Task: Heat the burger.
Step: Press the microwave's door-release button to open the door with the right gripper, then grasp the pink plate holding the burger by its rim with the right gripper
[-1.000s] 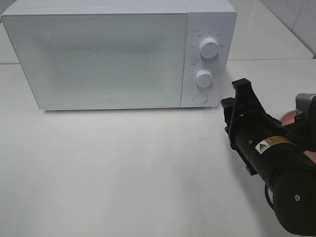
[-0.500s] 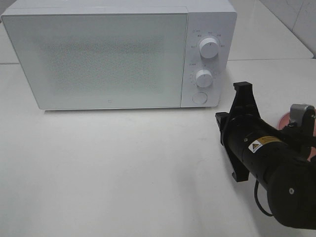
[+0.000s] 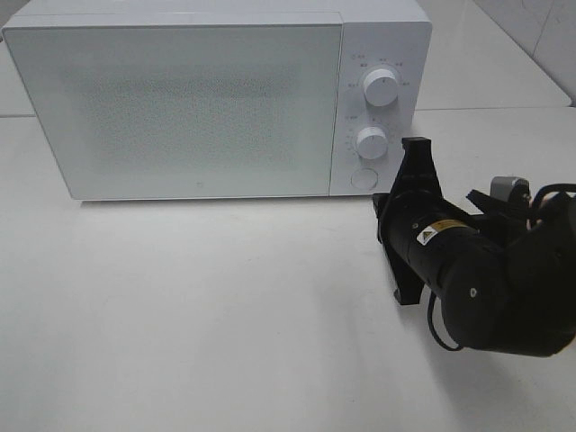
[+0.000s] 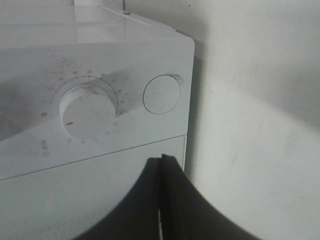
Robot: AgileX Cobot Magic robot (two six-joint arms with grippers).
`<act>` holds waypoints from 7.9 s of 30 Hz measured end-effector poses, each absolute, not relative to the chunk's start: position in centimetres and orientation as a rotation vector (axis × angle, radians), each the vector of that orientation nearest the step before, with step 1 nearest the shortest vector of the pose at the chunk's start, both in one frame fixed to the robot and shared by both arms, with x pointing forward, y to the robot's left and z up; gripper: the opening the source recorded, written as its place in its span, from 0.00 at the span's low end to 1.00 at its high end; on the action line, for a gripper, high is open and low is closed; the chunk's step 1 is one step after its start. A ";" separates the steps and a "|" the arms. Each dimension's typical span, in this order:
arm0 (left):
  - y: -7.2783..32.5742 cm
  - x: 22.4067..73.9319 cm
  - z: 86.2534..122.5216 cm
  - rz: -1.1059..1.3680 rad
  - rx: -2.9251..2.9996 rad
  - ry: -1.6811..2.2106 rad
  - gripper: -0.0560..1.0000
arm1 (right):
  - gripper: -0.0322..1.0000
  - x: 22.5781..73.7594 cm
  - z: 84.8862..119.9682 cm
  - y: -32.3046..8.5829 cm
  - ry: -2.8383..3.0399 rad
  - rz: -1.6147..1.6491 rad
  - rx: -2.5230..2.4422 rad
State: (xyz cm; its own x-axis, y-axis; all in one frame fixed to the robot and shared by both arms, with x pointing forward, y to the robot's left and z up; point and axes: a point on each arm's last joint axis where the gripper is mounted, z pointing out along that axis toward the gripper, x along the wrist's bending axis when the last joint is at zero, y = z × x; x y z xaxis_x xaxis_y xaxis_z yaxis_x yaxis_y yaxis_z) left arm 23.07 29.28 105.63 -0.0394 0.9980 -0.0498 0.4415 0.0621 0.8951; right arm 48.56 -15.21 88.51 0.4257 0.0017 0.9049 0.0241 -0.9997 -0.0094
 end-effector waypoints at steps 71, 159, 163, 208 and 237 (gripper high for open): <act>29.3 23.1 105.6 0.935 1.479 1.587 0.98 | 0.03 58.6 85.2 -13.9 0.277 -1.684 -2.652; 29.3 23.1 105.6 0.936 1.479 1.587 0.98 | 0.06 50.0 96.4 -21.2 -2.449 -0.411 -2.084; 29.3 23.1 105.6 0.936 1.479 1.587 0.98 | 0.07 50.4 98.0 -22.4 -2.502 -0.316 -2.055; 29.3 23.1 105.6 0.936 1.480 1.587 0.98 | 0.99 53.4 96.7 -26.4 -2.527 -0.049 -2.053; 29.3 23.1 105.6 0.936 1.480 1.587 0.98 | 0.94 56.1 89.6 -28.1 -2.425 0.009 -2.130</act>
State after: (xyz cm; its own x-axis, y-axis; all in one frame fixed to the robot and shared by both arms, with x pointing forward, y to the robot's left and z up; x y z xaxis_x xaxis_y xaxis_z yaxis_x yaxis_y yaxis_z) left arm 23.07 29.31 105.63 -0.0407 0.9981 -0.0465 0.4417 0.0597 0.8952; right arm 56.09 -28.13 89.62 -0.1266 0.9896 -0.0683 0.9901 0.1303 0.0526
